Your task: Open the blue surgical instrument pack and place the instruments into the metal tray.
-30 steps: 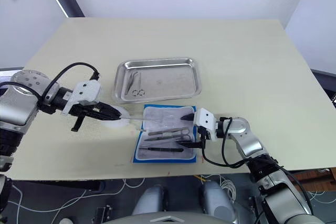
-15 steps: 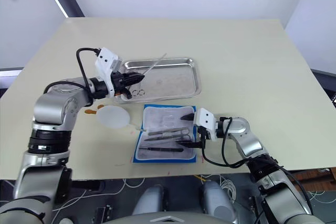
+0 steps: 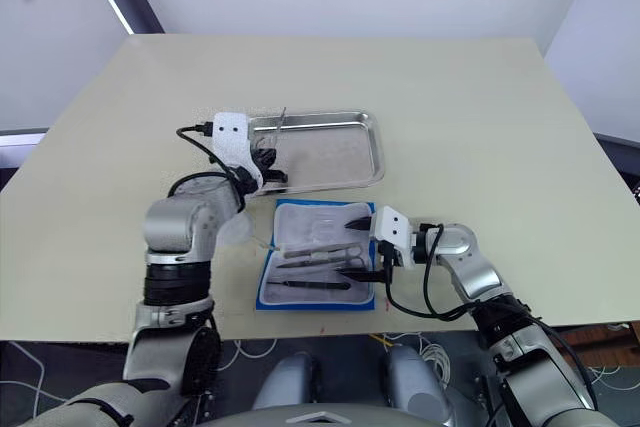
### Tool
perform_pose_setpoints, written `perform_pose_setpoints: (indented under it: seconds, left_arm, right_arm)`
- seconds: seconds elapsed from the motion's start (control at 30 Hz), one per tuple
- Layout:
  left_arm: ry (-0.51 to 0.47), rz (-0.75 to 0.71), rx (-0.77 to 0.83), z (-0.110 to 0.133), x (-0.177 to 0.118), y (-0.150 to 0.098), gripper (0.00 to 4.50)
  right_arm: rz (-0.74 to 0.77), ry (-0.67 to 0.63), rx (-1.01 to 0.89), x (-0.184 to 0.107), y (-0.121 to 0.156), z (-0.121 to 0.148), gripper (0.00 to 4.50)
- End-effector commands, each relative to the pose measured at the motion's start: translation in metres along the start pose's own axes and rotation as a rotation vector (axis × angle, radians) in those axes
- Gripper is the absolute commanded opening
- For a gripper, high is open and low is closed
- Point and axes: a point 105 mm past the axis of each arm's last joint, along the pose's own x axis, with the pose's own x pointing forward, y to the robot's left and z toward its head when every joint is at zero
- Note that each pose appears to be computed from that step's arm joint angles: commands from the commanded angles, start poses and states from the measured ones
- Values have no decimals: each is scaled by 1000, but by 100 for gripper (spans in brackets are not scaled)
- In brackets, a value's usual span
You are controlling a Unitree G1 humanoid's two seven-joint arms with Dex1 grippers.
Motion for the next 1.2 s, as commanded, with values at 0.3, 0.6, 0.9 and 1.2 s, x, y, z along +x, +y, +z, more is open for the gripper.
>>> perform_pose_setpoints:
  seconds: [0.3,0.6,0.9,1.2]
  left_arm:
    - [9,94,-121,-2,7,-10,5]
    - [52,124,-182,-11,14,-12,5]
    - [58,142,-198,-14,15,-8,120]
    - [46,138,-182,-11,14,-10,324]
  right_arm:
    - [22,208,161,-5,24,-63,450]
    - [19,208,155,-5,23,-62,450]
    - [18,206,158,-4,24,-63,450]
    - [20,206,159,-4,24,-63,450]
